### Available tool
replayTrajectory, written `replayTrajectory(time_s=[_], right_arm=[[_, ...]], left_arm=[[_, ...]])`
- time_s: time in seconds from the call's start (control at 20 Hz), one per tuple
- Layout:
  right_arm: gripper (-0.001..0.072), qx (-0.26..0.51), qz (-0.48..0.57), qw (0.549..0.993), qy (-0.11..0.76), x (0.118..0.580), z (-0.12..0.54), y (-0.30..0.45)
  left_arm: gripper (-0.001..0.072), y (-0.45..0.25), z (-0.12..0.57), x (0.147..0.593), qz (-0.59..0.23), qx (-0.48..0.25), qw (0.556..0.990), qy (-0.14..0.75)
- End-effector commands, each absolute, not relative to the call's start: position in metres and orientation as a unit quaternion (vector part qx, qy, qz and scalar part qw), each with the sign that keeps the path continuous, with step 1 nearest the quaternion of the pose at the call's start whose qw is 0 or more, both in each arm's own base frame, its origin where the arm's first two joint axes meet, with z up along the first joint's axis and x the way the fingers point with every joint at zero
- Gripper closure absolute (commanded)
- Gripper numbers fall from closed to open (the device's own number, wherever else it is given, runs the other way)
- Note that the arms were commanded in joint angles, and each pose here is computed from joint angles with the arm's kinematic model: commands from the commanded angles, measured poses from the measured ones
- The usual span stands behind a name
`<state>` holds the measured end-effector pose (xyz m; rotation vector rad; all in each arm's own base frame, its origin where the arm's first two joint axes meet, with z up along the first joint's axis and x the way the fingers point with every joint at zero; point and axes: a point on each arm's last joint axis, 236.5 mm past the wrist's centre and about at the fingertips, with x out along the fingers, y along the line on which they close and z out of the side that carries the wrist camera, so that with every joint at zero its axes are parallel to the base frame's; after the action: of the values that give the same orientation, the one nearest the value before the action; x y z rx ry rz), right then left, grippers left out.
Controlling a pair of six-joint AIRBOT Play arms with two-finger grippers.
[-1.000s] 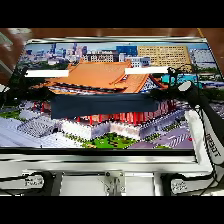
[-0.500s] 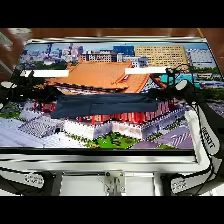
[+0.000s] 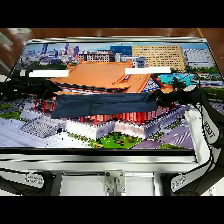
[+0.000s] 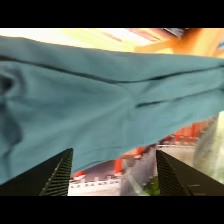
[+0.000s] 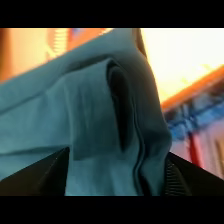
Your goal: Fold the shirts.
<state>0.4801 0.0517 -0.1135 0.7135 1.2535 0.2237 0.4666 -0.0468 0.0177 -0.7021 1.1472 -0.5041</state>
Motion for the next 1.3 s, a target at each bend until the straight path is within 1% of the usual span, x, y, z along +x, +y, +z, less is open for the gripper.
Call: replayTrajectory(time_s=[0.0,0.05,0.1,0.15,0.2,0.25,0.4,0.5,0.6,0.7,0.85,0.9,1.0,1.05,1.15,1.2,1.25], right_arm=[[0.0345,0.363,0.106,0.735,0.563,0.489,-0.121,0.071],[0.0602,0.365,0.101,0.742,0.554,0.494,-0.119,0.069],[0.0635,0.369,0.103,0.746,0.544,0.498,-0.112,0.07],[0.0636,0.365,0.117,0.754,0.534,0.501,-0.1,0.072],[0.0636,0.356,0.129,0.763,0.523,0.502,-0.084,0.072],[0.0636,0.349,0.142,0.771,0.514,0.501,-0.065,0.075],[0.0636,0.329,0.191,0.785,0.488,0.486,0.009,0.088],[0.0636,0.326,0.223,0.781,0.485,0.462,0.056,0.101],[0.0636,0.315,0.244,0.779,0.483,0.435,0.097,0.11],[0.0636,0.298,0.246,0.784,0.486,0.407,0.128,0.112],[0.0636,0.277,0.234,0.799,0.48,0.371,0.164,0.109],[0.0636,0.275,0.234,0.802,0.475,0.361,0.175,0.111],[0.0636,0.272,0.239,0.807,0.466,0.342,0.194,0.115],[0.0636,0.27,0.239,0.811,0.461,0.335,0.202,0.116],[0.0636,0.262,0.228,0.821,0.453,0.328,0.209,0.112],[0.0636,0.258,0.218,0.825,0.454,0.326,0.208,0.108],[0.0635,0.256,0.214,0.824,0.459,0.325,0.205,0.106]], left_arm=[[0.0101,-0.066,0.035,0.469,-0.257,-0.339,0.747,0.511],[0.0118,-0.071,0.036,0.47,-0.262,-0.34,0.745,0.51],[0.0122,-0.078,0.037,0.469,-0.268,-0.339,0.743,0.511],[0.0275,-0.085,0.037,0.468,-0.273,-0.335,0.741,0.514],[0.0536,-0.095,0.036,0.465,-0.281,-0.33,0.737,0.519],[0.067,-0.108,0.035,0.463,-0.291,-0.323,0.733,0.524],[0.0671,-0.169,0.024,0.459,-0.316,-0.29,0.733,0.529],[0.0671,-0.219,0.01,0.453,-0.323,-0.268,0.74,0.526],[0.0671,-0.265,-0.001,0.438,-0.335,-0.247,0.74,0.528],[0.067,-0.299,-0.014,0.423,-0.328,-0.247,0.737,0.536],[0.0669,-0.354,-0.035,0.389,-0.34,-0.24,0.718,0.558],[0.0669,-0.375,-0.037,0.381,-0.345,-0.253,0.712,0.557],[0.067,-0.419,-0.038,0.371,-0.342,-0.304,0.701,0.546],[0.067,-0.438,-0.04,0.363,-0.348,-0.315,0.694,0.545],[0.067,-0.471,-0.042,0.339,-0.372,-0.329,0.663,0.56],[0.067,-0.479,-0.041,0.334,-0.378,-0.334,0.657,0.561],[0.067,-0.479,-0.039,0.34,-0.373,-0.341,0.662,0.554]])
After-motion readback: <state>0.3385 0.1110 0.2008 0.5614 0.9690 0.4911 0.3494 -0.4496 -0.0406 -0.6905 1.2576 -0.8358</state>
